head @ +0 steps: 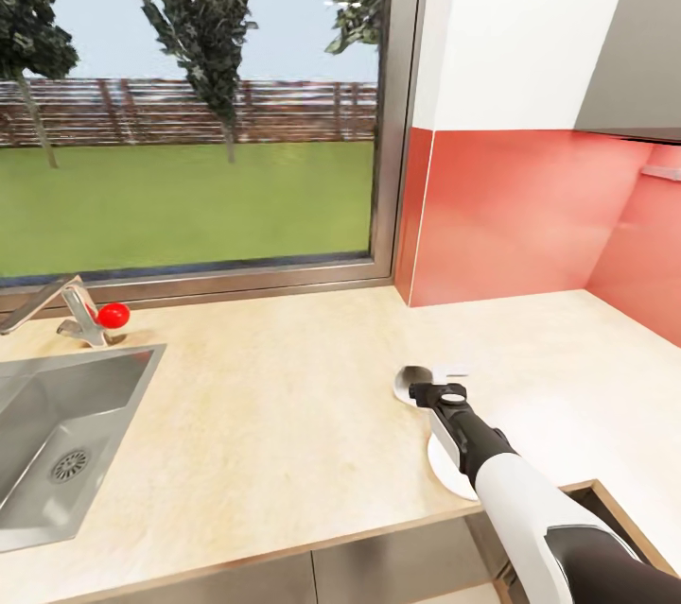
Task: Set up a coffee station on the kitchen countertop: keep the coffee maker on the countertop, move the bottle of coffee from the kitchen shelf to the counter next to the coffee maker, place a paper coffee filter on top of the coffee maker, put the saucer next to the coffee maker with the coffee cup on the saucer, and place the electric kettle next to the coffee maker.
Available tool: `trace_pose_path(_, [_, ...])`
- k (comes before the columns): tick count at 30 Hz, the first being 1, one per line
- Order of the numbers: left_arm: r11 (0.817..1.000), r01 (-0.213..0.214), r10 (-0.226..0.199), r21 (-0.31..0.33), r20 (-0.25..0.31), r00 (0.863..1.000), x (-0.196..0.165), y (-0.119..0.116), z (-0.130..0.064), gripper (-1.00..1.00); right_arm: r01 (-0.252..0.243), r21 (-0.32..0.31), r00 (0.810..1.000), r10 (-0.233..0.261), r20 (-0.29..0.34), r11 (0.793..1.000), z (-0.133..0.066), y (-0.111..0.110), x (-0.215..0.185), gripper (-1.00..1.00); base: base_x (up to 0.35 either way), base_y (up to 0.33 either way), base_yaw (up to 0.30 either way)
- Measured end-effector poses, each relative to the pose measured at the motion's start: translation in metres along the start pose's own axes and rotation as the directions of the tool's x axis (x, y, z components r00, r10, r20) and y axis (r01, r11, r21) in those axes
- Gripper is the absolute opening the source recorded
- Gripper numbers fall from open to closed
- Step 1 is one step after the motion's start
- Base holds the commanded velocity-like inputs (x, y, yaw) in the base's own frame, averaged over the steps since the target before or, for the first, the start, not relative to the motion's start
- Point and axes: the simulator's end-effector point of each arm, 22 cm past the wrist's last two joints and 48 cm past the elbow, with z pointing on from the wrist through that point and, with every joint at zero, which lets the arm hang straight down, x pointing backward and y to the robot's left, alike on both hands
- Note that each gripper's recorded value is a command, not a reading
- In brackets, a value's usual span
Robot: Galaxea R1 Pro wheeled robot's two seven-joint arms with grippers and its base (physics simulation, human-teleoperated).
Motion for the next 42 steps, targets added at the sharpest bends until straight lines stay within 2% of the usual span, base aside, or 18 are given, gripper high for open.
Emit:
trace_pose_path(31, [1.000,0.000,0.000,0.000,0.000,1.000,0.0007,-0.0003,0.0000,1.00,0.000,0.000,1.000,0.000,-0.001,1.000,0.0001,0.0000,0.0004,1.00,0.018,0.000,0.000])
trace_pose_path(32, [1.000,0.000,0.000,0.000,0.000,1.000,0.0007,-0.0004,0.0000,1.00,0.000,0.000,1.000,0.000,-0.001,1.000,0.0001,0.0000,0.0003,-1.00,0.008,0.000,0.000])
trace_pose_path(42, [1.000,0.000,0.000,0.001,0.001,1.000,0.0007,-0.0005,-0.0001,1.00,0.008,0.002,1.000,-0.008,0.004,1.000,-0.0004,-0.0003,-0.0019,-1.00,0.001,0.000,0.000])
